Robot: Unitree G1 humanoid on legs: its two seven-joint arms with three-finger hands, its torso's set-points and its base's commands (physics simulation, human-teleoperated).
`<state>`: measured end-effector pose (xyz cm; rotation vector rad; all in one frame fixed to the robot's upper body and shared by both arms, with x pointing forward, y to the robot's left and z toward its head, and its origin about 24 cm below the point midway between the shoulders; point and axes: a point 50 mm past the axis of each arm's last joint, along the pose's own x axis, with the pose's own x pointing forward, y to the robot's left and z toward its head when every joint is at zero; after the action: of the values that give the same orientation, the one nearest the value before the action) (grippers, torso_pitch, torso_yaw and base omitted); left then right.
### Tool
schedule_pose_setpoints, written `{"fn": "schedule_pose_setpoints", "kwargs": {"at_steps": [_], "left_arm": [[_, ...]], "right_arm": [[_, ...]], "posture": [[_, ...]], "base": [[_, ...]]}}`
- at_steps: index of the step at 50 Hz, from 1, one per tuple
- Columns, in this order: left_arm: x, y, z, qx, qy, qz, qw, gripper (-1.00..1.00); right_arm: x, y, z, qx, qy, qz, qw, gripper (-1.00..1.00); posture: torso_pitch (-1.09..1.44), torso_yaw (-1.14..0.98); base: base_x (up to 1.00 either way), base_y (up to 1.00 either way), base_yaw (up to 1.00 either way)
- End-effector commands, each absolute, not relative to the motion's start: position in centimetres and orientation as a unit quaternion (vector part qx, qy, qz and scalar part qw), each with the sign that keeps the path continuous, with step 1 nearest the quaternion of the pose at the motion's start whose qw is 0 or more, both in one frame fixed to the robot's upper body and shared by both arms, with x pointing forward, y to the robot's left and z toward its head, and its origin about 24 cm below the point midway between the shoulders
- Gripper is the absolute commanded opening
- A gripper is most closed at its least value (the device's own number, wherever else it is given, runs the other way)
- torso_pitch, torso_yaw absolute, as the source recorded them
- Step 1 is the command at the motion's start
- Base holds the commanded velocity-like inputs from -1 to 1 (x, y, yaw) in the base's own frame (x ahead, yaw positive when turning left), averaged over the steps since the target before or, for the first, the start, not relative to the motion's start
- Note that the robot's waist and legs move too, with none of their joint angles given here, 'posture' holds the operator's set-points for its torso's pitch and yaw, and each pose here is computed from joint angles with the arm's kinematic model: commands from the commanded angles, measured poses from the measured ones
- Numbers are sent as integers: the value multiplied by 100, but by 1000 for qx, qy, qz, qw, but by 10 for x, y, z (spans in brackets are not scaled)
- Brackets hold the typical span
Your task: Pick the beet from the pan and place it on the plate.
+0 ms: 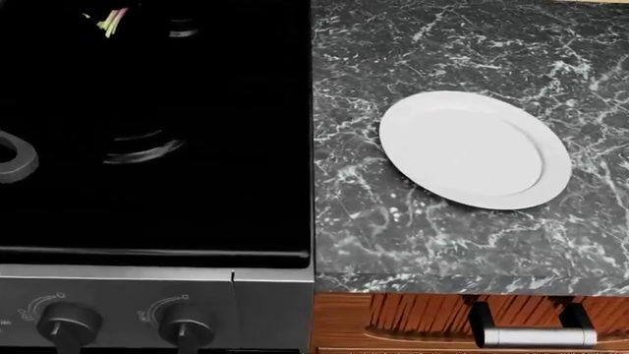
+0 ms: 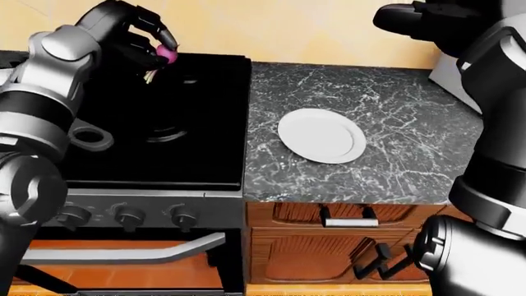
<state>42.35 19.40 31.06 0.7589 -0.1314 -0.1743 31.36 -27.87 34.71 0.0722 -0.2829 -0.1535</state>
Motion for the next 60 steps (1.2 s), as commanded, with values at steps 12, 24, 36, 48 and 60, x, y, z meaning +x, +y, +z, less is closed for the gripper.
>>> {"fn": "schedule_pose_setpoints", "kwargs": {"at_steps": [12, 24, 36, 48, 60], "left_arm": [[417, 195, 344, 372, -119, -65, 918, -32], [416, 196, 345, 374, -119, -63, 918, -31], [415, 195, 348, 372, -123, -64, 918, -29], [416, 196, 346, 372, -122, -62, 918, -28], [416, 196, 346, 369, -123, -63, 919, -28]], "right_arm": [[306, -275, 366, 31, -182, -71, 980, 100], [306, -275, 365, 31, -181, -71, 980, 100], [307, -275, 364, 32, -180, -70, 981, 100], [306, -274, 364, 31, -181, -66, 981, 100], [306, -275, 365, 32, -183, -68, 980, 100]], "posture": [[0, 0], [0, 0], [0, 0], [0, 0], [0, 0]], "base": [[0, -29, 0], [0, -29, 0], [0, -29, 0], [0, -30, 0], [0, -27, 0]]}}
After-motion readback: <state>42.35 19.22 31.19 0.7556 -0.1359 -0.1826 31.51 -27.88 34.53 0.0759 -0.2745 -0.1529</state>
